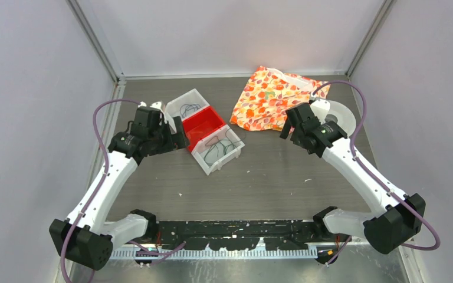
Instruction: Wrap the cables
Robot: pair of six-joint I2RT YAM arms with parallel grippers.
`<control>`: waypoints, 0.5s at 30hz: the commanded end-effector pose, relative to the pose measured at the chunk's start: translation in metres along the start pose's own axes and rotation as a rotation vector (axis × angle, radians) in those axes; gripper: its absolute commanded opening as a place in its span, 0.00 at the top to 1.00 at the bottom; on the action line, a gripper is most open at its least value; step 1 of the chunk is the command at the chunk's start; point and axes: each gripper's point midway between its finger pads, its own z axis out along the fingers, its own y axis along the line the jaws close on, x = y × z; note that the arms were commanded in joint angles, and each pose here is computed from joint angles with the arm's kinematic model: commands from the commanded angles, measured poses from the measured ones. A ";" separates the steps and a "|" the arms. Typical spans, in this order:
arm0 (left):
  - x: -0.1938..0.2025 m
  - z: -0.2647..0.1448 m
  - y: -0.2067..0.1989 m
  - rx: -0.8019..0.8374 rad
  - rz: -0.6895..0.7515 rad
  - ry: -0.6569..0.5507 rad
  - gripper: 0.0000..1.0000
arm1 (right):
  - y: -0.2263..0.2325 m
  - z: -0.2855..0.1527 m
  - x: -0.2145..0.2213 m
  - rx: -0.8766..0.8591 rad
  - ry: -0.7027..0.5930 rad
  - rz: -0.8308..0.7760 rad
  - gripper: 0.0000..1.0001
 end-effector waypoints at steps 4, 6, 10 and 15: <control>-0.012 -0.006 -0.005 0.019 0.007 -0.045 0.01 | 0.000 -0.005 -0.011 -0.012 -0.048 0.019 0.00; -0.011 -0.005 -0.005 0.017 0.011 -0.041 0.01 | -0.001 -0.005 -0.010 -0.011 -0.046 0.013 0.00; -0.008 -0.004 -0.004 0.013 0.014 -0.027 0.01 | -0.006 -0.005 -0.008 0.001 -0.045 -0.005 0.00; -0.007 -0.006 -0.009 0.045 0.034 -0.019 0.01 | -0.011 -0.005 -0.006 0.020 -0.043 -0.033 0.00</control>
